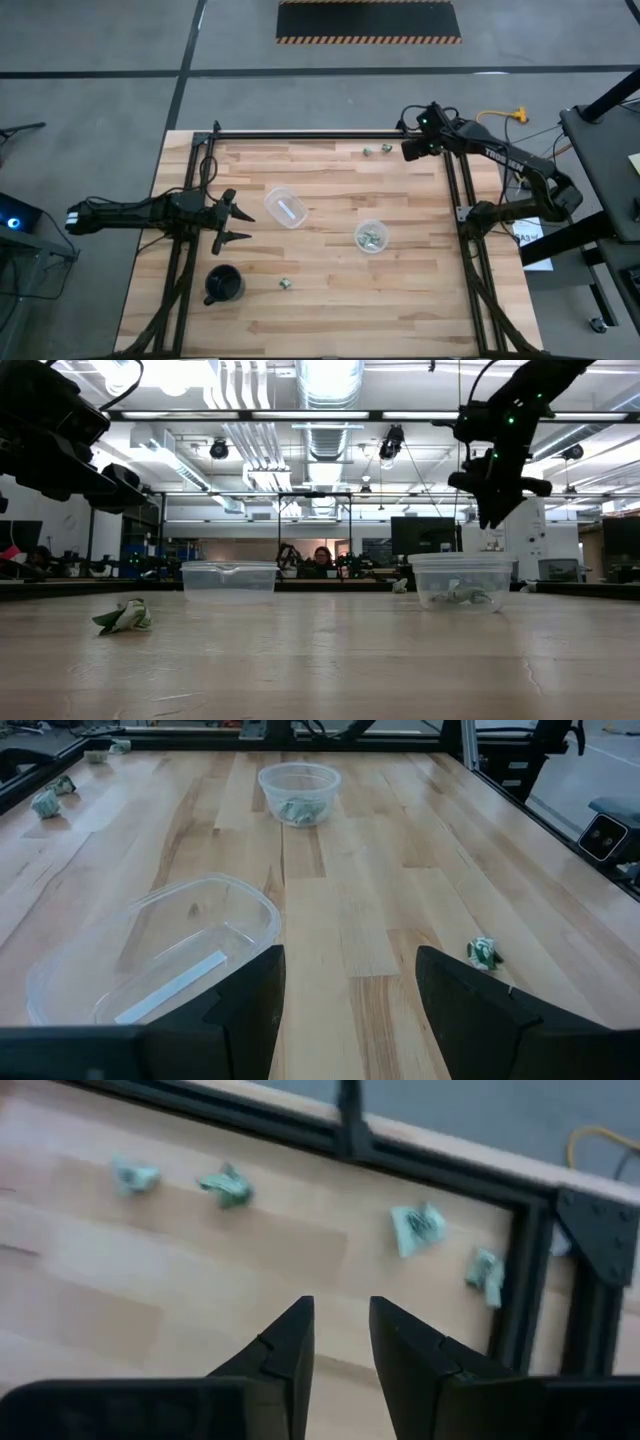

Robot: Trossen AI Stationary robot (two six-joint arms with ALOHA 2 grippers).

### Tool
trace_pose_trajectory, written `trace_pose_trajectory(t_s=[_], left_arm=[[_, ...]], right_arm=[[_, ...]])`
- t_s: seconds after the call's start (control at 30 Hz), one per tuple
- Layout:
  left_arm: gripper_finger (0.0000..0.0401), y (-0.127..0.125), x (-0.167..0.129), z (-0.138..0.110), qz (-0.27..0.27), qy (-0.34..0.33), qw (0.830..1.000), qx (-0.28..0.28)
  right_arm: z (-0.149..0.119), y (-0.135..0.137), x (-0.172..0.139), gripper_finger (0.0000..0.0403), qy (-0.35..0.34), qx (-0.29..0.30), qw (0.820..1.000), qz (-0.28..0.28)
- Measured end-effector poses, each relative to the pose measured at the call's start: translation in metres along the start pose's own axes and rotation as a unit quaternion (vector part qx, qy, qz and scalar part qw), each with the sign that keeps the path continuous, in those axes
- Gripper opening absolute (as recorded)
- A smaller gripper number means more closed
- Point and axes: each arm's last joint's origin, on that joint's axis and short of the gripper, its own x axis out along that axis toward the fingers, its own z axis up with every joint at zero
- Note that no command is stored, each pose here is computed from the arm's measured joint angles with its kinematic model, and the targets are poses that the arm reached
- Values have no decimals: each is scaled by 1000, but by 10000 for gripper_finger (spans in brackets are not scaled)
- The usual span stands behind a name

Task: Pick and place Stevia / Truvia into bins
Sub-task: Put the middle white stevia packet into the left transparent container

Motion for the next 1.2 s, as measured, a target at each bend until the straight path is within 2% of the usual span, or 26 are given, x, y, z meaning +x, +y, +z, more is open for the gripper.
trace_pose_trajectory(t_s=[0.27, 0.47, 0.57, 0.73, 1.0, 1.2], left_arm=[[209, 0, 0, 0, 0, 0, 1000, 0], [209, 0, 0, 0, 0, 0, 1000, 0], [209, 0, 0, 0, 0, -1, 1000, 0], [209, 0, 0, 0, 0, -1, 1000, 0], [209, 0, 0, 0, 0, 0, 1000, 0], [209, 0, 0, 0, 0, 0, 1000, 0]], right_arm=[[36, 7, -21, 82, -45, 1, 999, 15], [65, 9, -14, 82, 40, 9, 999, -28], [76, 10, -3, 82, 100, 0, 992, -75], [77, 12, 22, 82, 174, -25, 968, -178], [70, 12, 56, 82, 217, -48, 947, -234], [63, -1, 73, 82, 243, -47, 933, -261]])
